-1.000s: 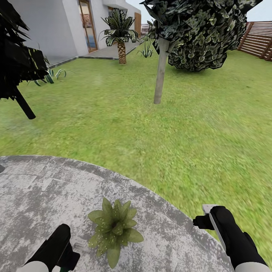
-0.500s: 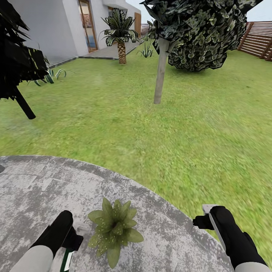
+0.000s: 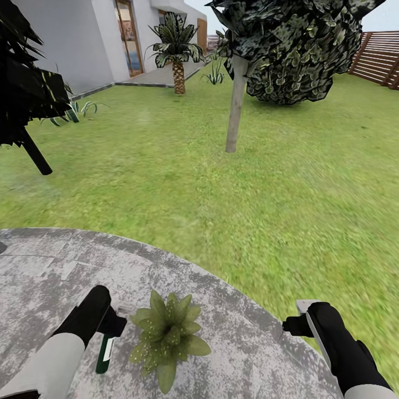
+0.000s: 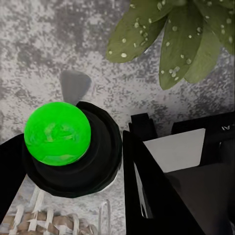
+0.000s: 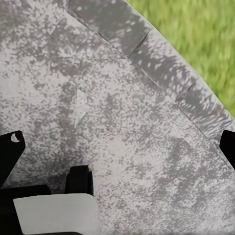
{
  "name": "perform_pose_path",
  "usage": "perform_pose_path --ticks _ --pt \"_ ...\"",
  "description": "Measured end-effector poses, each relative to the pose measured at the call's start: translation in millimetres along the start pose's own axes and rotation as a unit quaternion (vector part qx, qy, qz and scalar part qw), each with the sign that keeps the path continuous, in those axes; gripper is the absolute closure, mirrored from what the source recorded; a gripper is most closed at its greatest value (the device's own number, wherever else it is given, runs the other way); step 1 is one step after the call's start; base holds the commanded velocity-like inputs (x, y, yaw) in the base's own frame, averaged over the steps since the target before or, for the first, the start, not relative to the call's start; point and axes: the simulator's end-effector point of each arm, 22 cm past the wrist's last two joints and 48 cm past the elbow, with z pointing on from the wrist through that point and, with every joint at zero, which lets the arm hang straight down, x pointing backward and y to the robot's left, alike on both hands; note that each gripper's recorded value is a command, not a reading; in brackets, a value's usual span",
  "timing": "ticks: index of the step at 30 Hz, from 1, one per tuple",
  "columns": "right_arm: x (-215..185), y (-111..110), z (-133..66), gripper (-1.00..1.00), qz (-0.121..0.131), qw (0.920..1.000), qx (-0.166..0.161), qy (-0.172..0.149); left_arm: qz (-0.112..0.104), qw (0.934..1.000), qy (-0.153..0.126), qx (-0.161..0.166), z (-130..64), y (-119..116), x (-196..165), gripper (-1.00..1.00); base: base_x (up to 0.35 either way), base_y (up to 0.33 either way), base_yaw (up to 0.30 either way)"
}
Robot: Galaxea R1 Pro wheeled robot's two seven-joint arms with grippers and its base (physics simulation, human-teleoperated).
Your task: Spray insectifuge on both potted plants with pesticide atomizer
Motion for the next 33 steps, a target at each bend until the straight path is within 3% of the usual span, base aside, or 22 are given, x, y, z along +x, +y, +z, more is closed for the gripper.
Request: perform_pose_path --ticks 10,21,33 --pt "0.0 -0.6 0.0 -1.0 0.001 1.0 0.0 0.0 -0.001 1.0 0.008 0.001 5.7 -0.9 9.4 1.0 0.0 0.0 0.0" --pt "0.0 -0.4 0.0 -1.0 0.001 1.0 0.0 0.0 0.0 0.9976 0.068 0.012 45.0 -15.4 82.3 1.0 0.0 0.0 0.0" --pt "0.2 -0.3 0.0 -1.0 0.001 1.0 0.0 0.0 -0.002 0.9952 0.096 0.019 60.7 -23.2 119.2 1.0 0.0 0.0 0.0"
